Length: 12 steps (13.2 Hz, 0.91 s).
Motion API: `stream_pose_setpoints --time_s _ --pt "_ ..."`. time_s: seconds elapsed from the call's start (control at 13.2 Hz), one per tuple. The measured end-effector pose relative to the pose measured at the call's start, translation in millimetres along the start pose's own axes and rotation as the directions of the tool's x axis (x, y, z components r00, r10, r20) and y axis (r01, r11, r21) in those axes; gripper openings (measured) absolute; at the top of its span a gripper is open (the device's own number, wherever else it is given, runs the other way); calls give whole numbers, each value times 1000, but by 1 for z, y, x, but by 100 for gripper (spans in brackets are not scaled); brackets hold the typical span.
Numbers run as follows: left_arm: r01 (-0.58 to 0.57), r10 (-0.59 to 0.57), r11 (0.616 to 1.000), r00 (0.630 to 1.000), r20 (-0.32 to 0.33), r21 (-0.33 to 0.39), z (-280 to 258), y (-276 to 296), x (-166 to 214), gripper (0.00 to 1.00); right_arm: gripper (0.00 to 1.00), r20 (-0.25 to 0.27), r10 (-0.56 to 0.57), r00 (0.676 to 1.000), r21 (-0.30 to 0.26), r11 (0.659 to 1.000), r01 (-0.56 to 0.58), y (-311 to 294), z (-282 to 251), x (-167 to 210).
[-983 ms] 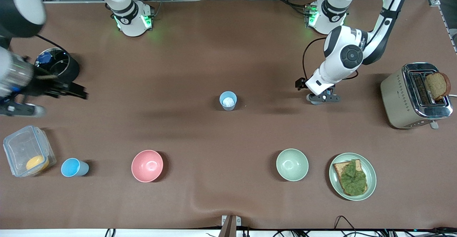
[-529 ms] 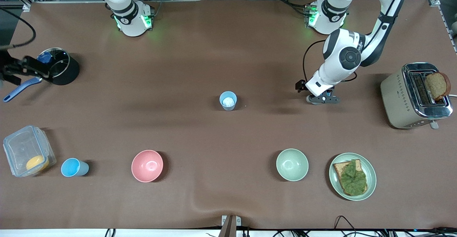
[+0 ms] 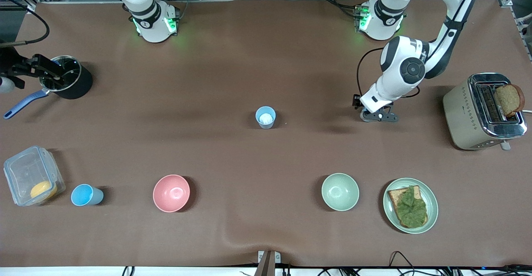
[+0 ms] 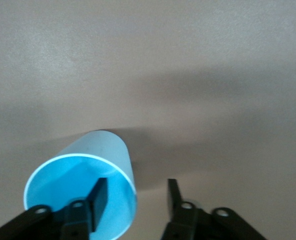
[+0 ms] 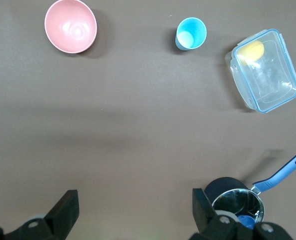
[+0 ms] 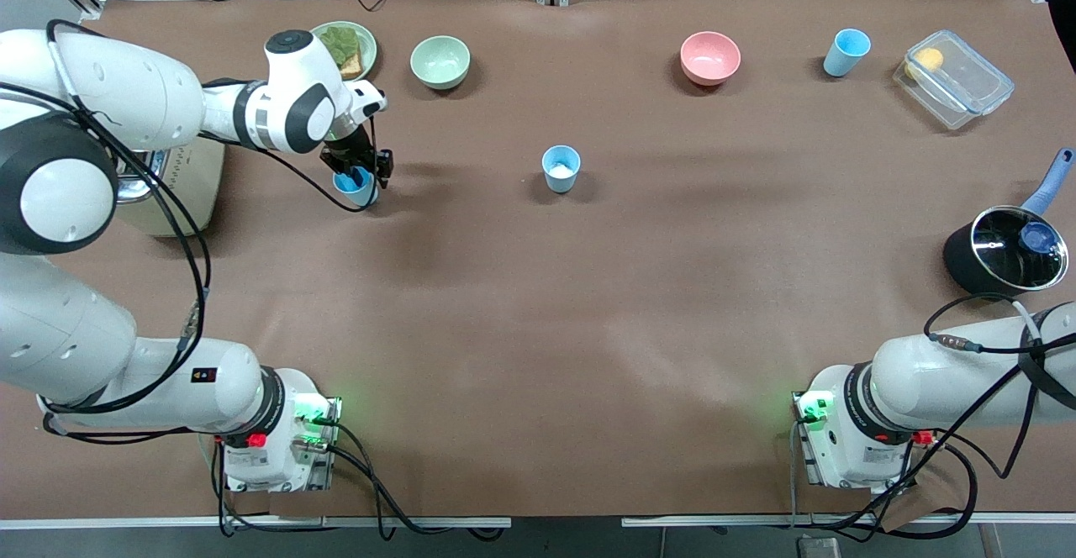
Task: Stack blue cups with both arms
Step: 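Grasp the blue cup near the toaster with the left gripper, then lift the cup and carry it over the placed cup with the left gripper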
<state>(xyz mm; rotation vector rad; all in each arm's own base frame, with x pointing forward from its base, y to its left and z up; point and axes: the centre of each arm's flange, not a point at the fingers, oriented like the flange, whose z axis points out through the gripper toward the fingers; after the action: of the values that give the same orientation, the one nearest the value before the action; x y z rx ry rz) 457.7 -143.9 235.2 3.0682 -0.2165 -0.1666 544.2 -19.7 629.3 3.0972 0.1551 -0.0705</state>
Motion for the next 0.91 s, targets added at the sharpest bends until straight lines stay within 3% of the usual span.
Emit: stream_pose_setpoints --time_s 0.23,0.3,0.38,0.68,0.91 --pt "-5 5 1000 1000 7 1 3 -1 -2 15 100 1 4 1000 0 1000 -4 2 1 0" --pt "-6 6 1000 1000 7 1 3 -1 -3 14 100 2 9 1000 1 1000 -9 5 1 -1" --pt "-8 8 1000 1000 1 6 0 -1 -2 7 100 4 15 1000 1 1000 -15 8 2 -1" --pt "-22 23 1000 999 -39 15 -26 5 2 5 100 7 28 1000 3 1000 -28 15 3 -2" --pt "-55 56 998 996 -66 24 -82 29 18 4 100 8 34 999 4 999 -34 19 4 -3"
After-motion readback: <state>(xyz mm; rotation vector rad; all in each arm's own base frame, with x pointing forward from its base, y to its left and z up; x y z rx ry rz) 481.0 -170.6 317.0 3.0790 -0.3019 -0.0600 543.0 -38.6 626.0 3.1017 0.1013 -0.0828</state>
